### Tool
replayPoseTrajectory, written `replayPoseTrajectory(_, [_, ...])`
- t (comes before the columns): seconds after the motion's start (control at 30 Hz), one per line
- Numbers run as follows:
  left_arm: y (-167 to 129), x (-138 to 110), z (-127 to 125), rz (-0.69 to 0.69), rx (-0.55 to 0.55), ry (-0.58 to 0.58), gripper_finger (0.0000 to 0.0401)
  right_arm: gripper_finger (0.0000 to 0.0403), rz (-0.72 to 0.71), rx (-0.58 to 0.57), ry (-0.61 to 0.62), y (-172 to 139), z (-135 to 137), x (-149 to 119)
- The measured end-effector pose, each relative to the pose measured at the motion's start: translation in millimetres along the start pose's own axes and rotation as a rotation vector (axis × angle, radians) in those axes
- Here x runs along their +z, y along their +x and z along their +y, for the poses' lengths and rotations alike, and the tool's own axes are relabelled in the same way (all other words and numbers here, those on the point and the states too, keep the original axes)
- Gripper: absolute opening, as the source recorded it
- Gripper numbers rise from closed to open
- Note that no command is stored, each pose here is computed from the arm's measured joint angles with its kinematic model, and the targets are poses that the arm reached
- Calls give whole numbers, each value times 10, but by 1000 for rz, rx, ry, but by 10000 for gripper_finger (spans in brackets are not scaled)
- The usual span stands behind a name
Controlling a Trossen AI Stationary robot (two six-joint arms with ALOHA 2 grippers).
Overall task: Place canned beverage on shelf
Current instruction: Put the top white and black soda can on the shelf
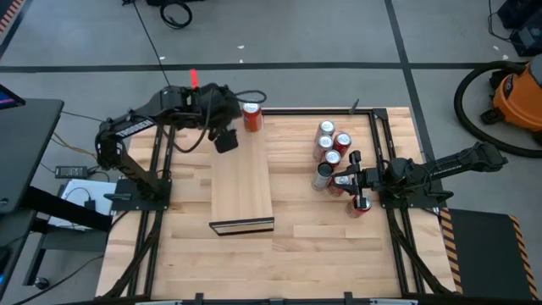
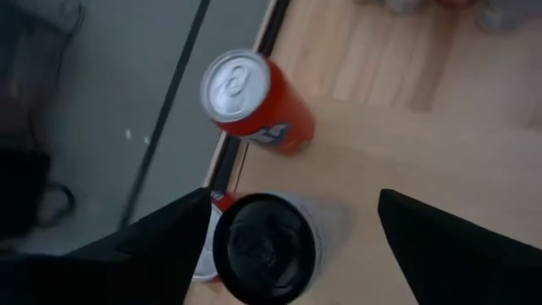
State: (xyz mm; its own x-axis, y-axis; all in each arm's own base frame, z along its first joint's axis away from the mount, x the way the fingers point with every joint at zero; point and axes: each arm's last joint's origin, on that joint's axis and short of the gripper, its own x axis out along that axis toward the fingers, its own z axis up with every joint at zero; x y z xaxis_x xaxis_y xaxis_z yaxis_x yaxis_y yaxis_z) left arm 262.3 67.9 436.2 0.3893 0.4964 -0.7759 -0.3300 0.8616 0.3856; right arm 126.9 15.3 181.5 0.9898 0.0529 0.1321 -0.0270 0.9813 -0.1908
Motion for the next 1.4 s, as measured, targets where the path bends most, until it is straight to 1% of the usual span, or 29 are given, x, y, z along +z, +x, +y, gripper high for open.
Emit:
replayPoseTrajectory(0.07, [-2,-12,-2,12,10,54,349,130,0,0,0,0,0,0])
replayPoseTrajectory(0.17, [27,-12,48,20,21,54,349,130,1,0,2,0,0,-1])
replayPoseTrajectory(0.27, [77,-23,119,41,22,31,348,130,4,1,3,0,1,-4])
replayPoseTrajectory(0.33, [99,-35,168,48,2,5,348,130,4,1,3,0,1,-4])
replayPoseTrajectory(0.43, [149,-54,231,55,-55,-47,348,130,6,1,3,0,1,-6])
replayPoseTrajectory(0.53, [236,-104,259,102,-64,-62,348,130,7,2,2,0,2,-7])
replayPoseTrajectory(0.67, [318,-138,252,138,-66,-61,348,130,8,2,2,0,2,-8])
replayPoseTrajectory(0.8, [331,-142,243,143,-66,-64,348,130,7,2,1,0,1,-7])
replayPoseTrajectory(1.07, [320,-147,216,154,-65,-137,347,130,6,2,0,0,1,-6])
replayPoseTrajectory(1.2, [305,-143,172,155,-70,-155,331,130,4,1,0,0,1,-4])
replayPoseTrajectory(1.4, [286,-141,139,154,-73,-160,281,130,0,0,2,0,0,0])
